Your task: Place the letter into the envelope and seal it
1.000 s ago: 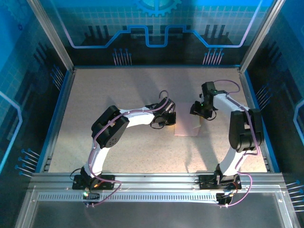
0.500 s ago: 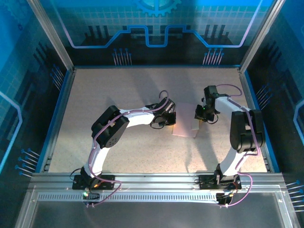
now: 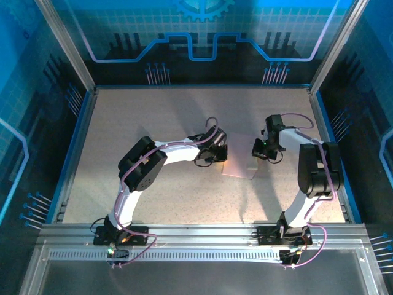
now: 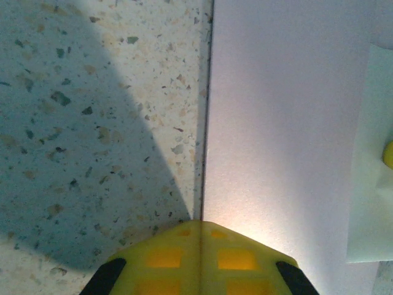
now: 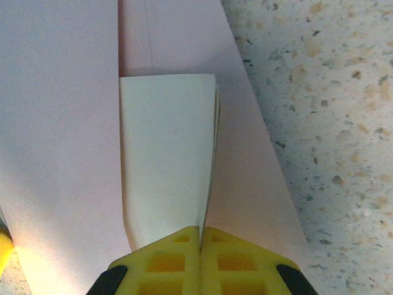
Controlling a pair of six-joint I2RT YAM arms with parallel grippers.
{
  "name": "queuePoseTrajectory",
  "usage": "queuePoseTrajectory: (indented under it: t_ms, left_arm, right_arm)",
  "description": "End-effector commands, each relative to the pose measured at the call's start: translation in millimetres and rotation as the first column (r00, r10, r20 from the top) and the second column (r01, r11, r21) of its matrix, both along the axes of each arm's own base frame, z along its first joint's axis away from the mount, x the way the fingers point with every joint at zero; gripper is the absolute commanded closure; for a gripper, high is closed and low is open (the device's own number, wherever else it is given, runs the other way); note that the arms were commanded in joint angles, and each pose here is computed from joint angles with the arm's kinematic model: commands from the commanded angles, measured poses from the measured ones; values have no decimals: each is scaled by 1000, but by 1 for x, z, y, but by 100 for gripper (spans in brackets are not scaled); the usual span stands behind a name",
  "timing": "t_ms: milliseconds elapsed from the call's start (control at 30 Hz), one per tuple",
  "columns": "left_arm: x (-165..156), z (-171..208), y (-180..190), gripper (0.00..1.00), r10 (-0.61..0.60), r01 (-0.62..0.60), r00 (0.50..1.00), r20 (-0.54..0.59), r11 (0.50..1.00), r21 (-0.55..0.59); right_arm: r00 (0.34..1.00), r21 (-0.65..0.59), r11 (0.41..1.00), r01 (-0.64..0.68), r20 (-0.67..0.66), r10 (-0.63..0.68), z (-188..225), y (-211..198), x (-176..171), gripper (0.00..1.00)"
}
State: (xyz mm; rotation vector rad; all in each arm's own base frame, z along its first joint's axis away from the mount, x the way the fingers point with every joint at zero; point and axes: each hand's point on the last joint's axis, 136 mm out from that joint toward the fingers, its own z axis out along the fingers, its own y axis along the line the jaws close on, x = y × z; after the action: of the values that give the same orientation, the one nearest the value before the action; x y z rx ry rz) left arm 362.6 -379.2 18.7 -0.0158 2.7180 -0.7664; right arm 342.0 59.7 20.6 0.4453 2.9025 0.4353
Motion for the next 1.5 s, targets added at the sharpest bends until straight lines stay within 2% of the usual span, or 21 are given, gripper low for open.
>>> queuePoseTrajectory:
  t_ms: [0,467,1067,1467]
  left_arm:
    - [-18,-15,9,100,-10,12,997,-71,999,37]
    - [-17,-17,9,100,-4,6,997,-80,999,32]
    - [-19,-17,7,100,3,-1,996,-89,1000,23]
    - [-18,-16,6,100,4,-3,996,-90,1000,17]
  right_arm:
    - [1000,50,999,4,8,-4,-6,5,0,100]
    - [998,151,988,36,43,-43,2,22,13,100]
    - [991,190,972,135,-10,-135,-6,33,11,100]
    - [996,229,969,88,8,-93,-3,51,19,100]
